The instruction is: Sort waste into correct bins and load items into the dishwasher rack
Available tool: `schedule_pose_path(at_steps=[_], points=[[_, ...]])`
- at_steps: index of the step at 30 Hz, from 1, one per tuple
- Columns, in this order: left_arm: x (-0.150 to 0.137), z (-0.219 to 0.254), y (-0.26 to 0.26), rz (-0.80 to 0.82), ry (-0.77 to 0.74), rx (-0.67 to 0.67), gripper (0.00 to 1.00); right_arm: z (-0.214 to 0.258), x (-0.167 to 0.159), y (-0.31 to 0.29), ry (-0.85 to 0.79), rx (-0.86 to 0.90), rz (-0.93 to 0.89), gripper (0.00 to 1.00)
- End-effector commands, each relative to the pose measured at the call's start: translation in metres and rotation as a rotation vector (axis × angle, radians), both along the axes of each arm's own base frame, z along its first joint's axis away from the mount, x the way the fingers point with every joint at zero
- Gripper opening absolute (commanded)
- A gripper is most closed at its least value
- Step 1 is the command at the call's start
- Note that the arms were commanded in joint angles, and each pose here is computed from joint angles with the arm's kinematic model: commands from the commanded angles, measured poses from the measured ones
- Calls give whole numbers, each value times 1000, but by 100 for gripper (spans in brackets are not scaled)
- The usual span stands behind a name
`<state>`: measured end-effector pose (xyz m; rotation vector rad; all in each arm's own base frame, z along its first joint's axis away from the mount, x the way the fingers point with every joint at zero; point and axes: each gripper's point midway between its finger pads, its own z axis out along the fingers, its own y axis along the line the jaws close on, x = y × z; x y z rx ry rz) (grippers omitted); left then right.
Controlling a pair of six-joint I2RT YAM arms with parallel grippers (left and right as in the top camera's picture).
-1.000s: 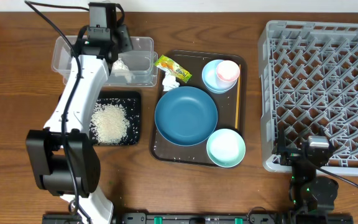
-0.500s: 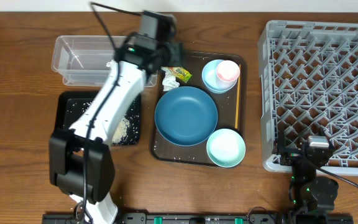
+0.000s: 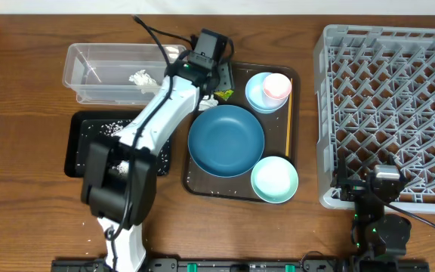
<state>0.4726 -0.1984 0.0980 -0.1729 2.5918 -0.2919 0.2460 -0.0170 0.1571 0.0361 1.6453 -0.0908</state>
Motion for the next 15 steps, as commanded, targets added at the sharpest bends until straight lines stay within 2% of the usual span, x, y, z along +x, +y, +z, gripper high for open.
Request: schedule_pose_path(at_steps=[1, 15], points=[[-2, -25, 7, 44, 46, 27, 65, -1, 0, -2, 5, -8, -10, 99], [-8, -66, 10, 106, 138, 33, 65, -1, 0, -2, 5, -8, -10, 99]])
